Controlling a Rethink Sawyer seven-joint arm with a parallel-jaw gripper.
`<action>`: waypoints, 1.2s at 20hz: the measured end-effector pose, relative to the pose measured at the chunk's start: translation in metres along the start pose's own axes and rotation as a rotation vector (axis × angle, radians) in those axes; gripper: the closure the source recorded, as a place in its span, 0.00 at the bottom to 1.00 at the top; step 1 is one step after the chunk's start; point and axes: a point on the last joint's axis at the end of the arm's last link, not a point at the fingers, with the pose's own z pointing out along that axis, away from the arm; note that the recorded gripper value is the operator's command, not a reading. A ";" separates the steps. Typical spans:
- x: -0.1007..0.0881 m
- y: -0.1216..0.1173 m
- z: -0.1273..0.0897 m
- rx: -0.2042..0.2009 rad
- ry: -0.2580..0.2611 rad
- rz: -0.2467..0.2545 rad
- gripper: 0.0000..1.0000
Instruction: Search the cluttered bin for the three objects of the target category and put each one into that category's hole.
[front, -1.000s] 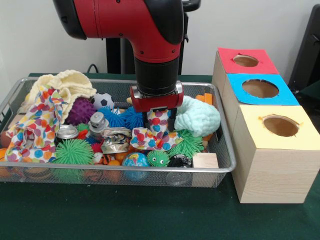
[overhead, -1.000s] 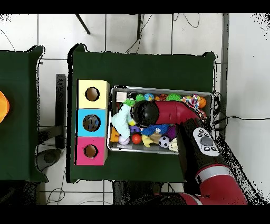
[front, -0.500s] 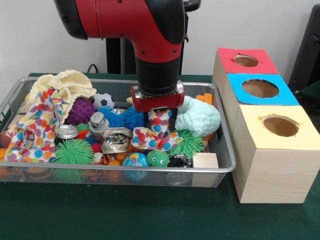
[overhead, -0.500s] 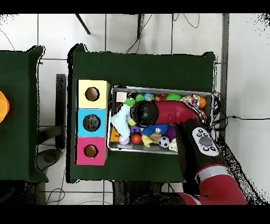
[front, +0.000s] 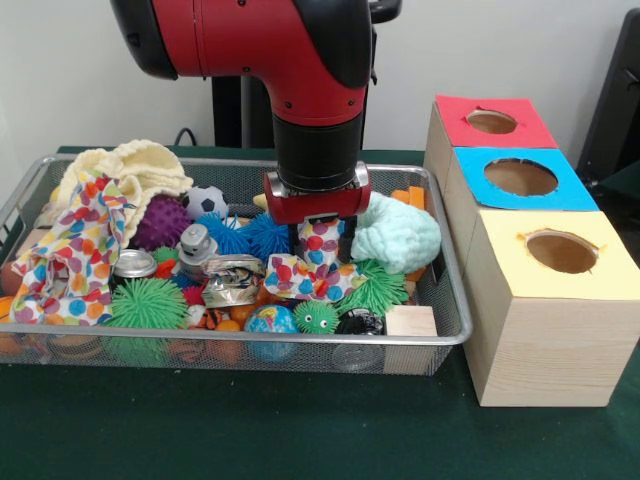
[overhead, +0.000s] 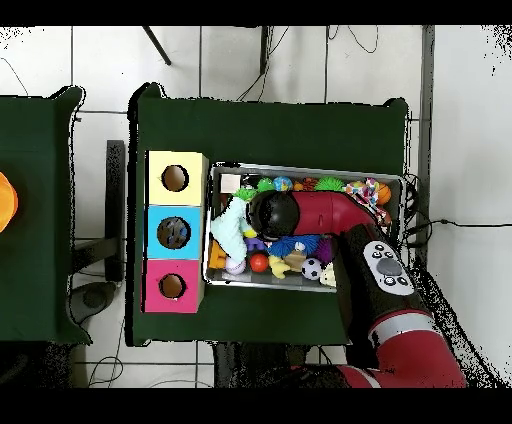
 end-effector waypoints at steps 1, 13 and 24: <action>0.000 0.000 0.000 0.000 -0.001 0.000 0.00; -0.001 0.000 0.000 0.003 -0.010 -0.001 0.00; -0.002 0.001 0.000 0.004 -0.014 -0.002 0.00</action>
